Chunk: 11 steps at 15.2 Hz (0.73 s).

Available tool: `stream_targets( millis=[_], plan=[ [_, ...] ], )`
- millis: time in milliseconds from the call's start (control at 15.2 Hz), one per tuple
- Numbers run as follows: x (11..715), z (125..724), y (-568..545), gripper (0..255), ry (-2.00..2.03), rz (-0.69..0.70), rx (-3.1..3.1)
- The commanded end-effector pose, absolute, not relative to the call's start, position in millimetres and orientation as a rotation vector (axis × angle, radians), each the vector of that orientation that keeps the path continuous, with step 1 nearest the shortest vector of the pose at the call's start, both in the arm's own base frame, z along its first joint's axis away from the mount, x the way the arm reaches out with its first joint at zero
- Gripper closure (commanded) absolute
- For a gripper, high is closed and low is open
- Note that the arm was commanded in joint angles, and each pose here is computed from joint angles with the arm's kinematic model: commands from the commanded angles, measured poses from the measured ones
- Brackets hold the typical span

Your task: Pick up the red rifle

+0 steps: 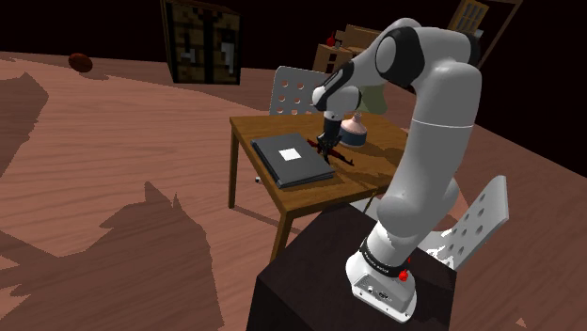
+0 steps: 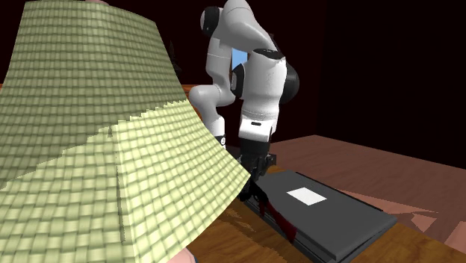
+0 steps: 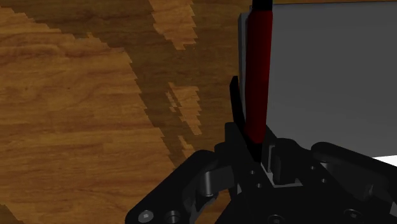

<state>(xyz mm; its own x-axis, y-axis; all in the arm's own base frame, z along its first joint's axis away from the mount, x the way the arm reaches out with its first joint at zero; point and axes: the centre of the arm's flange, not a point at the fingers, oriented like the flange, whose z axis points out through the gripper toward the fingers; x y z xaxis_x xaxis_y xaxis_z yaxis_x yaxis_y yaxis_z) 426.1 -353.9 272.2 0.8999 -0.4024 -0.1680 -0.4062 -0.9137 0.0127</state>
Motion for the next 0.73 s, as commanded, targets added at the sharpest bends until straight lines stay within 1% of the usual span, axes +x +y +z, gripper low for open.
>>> stream_targets(
  millis=[0, 660],
  plan=[
    [425.7, 282.0, -354.5, 255, 0.647, 0.262, -3.040],
    [425.7, 334.8, -354.5, 255, 0.647, 0.262, -3.040]
  ],
)
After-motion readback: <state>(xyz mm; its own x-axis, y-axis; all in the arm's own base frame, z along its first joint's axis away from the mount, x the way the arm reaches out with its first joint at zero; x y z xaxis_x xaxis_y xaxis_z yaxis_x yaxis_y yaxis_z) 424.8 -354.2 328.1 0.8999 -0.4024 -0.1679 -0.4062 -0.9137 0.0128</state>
